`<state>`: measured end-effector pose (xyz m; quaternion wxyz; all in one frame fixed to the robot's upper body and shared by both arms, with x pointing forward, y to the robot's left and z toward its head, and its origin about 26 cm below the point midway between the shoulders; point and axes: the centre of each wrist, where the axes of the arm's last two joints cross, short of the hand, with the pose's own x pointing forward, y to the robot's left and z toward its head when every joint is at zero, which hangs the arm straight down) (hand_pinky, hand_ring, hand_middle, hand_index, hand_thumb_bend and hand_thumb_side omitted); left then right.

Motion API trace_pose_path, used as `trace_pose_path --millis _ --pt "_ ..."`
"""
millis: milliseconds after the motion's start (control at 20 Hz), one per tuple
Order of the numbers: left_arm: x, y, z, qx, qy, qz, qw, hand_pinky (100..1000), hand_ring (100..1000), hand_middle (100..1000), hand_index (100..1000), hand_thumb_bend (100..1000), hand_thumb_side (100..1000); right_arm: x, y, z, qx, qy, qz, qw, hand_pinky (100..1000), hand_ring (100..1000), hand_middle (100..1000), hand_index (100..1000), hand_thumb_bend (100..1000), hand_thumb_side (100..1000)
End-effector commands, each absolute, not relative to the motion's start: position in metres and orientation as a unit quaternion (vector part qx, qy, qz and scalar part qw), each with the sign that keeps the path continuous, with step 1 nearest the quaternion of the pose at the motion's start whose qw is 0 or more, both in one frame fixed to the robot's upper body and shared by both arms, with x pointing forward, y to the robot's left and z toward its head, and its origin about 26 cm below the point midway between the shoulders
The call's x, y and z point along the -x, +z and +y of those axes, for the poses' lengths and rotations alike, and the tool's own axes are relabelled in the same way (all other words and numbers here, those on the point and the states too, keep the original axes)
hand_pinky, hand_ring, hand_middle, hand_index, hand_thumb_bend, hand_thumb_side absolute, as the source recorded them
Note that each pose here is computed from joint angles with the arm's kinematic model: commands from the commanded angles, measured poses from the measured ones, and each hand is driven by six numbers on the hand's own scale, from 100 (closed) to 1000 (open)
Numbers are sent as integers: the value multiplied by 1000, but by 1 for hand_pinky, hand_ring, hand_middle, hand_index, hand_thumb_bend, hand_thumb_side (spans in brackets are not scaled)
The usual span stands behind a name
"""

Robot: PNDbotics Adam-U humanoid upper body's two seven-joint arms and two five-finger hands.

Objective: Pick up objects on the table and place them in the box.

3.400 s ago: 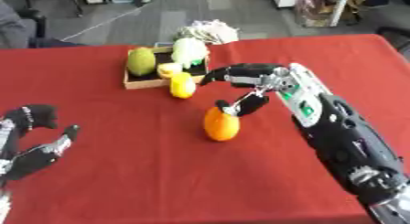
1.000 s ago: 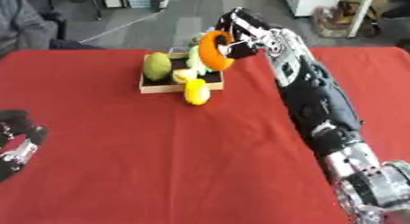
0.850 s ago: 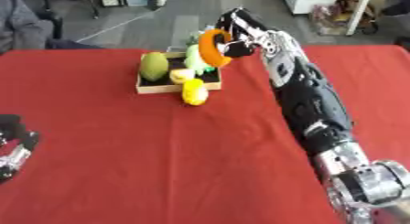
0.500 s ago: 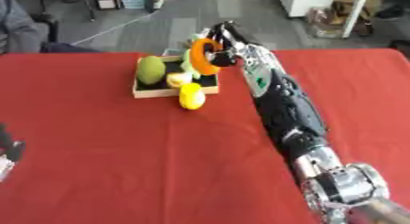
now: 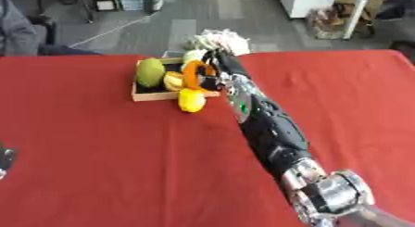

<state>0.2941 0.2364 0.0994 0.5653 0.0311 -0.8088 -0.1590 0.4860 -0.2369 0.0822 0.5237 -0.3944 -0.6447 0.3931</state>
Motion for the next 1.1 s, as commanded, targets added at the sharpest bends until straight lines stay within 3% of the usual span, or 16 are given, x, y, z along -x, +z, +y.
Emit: trace_pose_path --millis 50,250,450,600,800,1100 --pt "-294 107 236 -34 -161 -815 556 765 561 529 689 527 277 -487 83 -235 398 410 -638 516 656 532 500 609 100 144" --pt "-294 107 237 -36 -163 -814 556 765 560 528 688 530 279 -488 86 -237 401 437 -621 512 688 603 588 682 100 152" --pt "-294 105 238 -38 -163 -813 558 765 560 527 688 533 280 -489 92 -240 390 448 -614 521 759 735 746 814 100 170" --pt "-294 105 238 -40 -163 -812 559 766 560 527 688 533 280 -491 102 -242 374 453 -619 521 814 805 828 899 100 373" --pt "-293 104 239 -41 -161 -811 560 766 560 527 689 533 280 -492 115 -244 356 438 -640 521 846 837 859 928 100 485" --pt "-293 103 240 -41 -161 -811 562 766 560 527 689 533 280 -493 125 -245 349 419 -660 517 856 843 865 933 100 497"
